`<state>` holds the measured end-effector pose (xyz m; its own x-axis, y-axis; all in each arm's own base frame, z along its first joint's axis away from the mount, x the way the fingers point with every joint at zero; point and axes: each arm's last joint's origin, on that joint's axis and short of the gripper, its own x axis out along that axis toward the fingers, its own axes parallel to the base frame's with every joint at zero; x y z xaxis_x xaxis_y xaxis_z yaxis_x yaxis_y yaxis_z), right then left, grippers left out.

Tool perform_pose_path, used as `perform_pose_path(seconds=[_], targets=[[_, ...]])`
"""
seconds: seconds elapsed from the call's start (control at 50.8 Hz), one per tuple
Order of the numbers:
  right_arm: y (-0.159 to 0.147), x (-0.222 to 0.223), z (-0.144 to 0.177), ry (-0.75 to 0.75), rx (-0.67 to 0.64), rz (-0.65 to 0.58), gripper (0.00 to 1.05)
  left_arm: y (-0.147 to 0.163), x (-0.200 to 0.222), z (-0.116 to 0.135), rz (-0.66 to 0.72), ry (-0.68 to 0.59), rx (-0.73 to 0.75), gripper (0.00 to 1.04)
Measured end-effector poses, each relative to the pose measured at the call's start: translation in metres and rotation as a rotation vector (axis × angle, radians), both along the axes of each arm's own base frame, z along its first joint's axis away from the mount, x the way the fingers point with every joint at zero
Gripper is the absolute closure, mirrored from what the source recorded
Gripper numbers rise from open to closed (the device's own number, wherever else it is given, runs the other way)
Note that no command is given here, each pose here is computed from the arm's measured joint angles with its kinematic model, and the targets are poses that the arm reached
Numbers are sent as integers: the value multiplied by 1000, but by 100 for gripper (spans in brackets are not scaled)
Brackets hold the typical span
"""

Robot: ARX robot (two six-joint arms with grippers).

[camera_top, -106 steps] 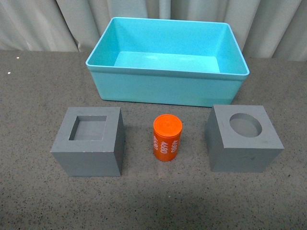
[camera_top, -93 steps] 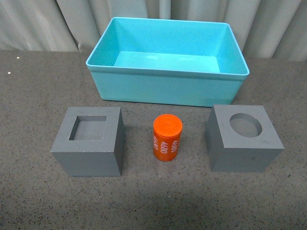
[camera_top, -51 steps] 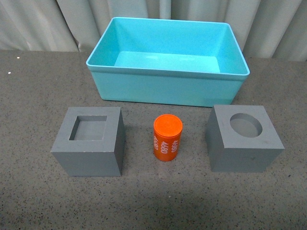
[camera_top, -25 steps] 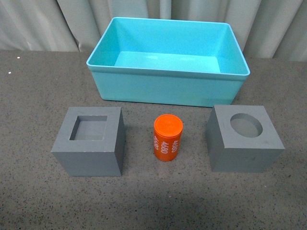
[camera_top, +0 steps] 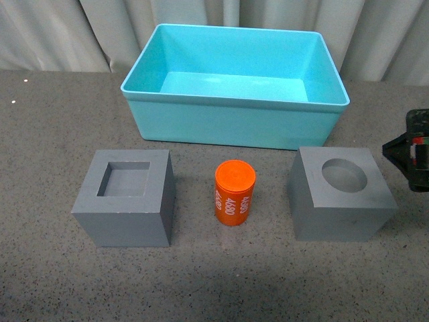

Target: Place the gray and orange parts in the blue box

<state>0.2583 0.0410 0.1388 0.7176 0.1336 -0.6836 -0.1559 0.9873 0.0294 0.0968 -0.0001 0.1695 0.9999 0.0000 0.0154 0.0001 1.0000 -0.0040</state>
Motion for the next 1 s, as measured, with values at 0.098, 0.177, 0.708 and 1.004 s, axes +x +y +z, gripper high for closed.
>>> perform_pose_path(seconds=[0.098, 0.177, 0.708, 1.004], targets=[[5, 8, -9, 56, 22, 3, 10, 0, 0, 0, 0, 0, 0, 7], [9, 13, -16, 95, 35, 4, 10, 0, 0, 0, 0, 0, 0, 7], [23, 40, -39, 221, 47, -9, 52, 0, 0, 0, 0, 0, 0, 7], [26, 44, -38, 235, 55, -26, 86, 0, 0, 0, 0, 0, 0, 7]])
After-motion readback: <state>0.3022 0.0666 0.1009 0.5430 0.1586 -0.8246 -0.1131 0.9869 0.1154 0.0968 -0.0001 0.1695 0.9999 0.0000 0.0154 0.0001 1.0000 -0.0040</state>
